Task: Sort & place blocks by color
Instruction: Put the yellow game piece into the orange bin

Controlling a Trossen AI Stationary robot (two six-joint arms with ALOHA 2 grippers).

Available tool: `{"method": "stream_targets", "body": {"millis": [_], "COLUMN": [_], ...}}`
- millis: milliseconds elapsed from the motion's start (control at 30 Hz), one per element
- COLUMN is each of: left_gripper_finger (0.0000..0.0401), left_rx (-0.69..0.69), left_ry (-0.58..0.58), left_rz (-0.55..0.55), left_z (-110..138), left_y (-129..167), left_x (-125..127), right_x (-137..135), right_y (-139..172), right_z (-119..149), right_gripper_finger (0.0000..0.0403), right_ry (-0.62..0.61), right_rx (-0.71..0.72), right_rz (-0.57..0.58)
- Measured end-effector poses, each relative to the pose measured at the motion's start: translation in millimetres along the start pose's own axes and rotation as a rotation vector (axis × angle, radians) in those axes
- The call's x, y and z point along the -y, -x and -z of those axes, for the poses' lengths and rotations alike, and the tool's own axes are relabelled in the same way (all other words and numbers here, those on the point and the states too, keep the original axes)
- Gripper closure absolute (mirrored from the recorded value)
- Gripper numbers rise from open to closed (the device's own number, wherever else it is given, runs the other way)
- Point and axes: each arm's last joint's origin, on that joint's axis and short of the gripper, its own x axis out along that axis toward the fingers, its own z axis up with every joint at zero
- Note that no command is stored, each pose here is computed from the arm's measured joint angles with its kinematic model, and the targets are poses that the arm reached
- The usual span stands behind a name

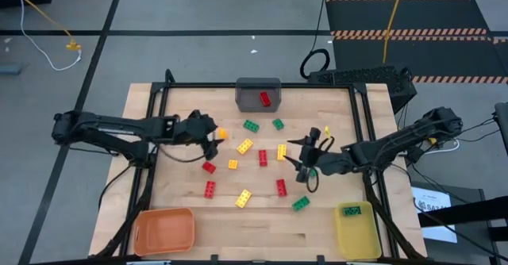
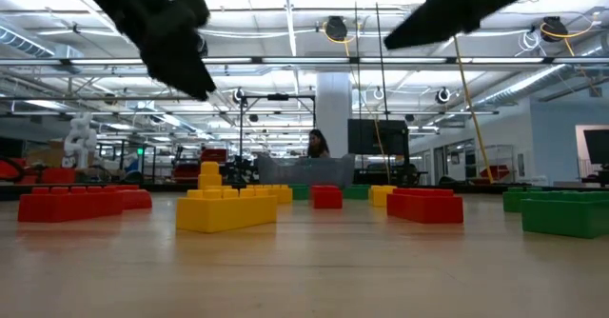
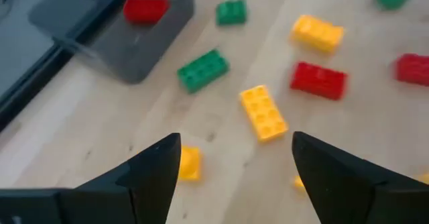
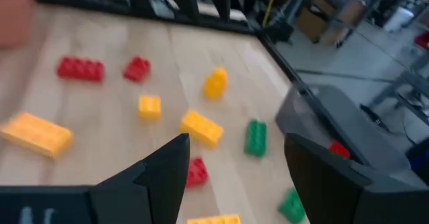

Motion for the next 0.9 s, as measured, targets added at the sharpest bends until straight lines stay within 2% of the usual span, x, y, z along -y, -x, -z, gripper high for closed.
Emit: {"method": "stream_targets", "body": {"millis": [133, 233, 367, 500, 633, 733, 900], "left_gripper_finger": [0.0112, 0.0112, 0.0112, 0.0112, 0.0112, 0.0112, 0.0112], "left_rx": [-0.128, -0.171, -0.226, -0.309, -0.377, -0.398, -0.438], "left_ry": [0.007, 0.023, 0.134, 0.280, 0.361, 0.397, 0.394], "left_rz": [-0.038, -0.064, -0.127, -0.163, -0.186, -0.183, -0.165], "left_z": [4.2, -0.9, -9.2, -15.0, -13.6, -11.5, -6.7], "left_y": [-31.9, -48.0, -66.0, -72.6, -77.9, -82.2, -91.6], "left_x": [-10.2, -17.6, -30.6, -38.5, -42.1, -42.6, -40.4], "right_x": [6.5, 13.1, 24.0, 32.4, 38.7, 40.7, 40.2], "right_y": [-8.0, -12.7, -19.5, -23.8, -26.4, -27.3, -27.3], "right_z": [20.8, 30.2, 29.9, 24.0, 19.4, 19.1, 20.6], "right_gripper_finger": [0.0170, 0.0170, 0.0170, 0.0170, 0.0170, 0.0170, 0.0170], "right_ry": [0.003, 0.024, -0.001, 0.007, -0.018, -0.046, -0.051], "right_rx": [-0.050, -0.067, -0.033, 0.010, 0.048, 0.052, 0.040], "right_rz": [0.036, 0.065, 0.112, 0.148, 0.176, 0.184, 0.178]}}
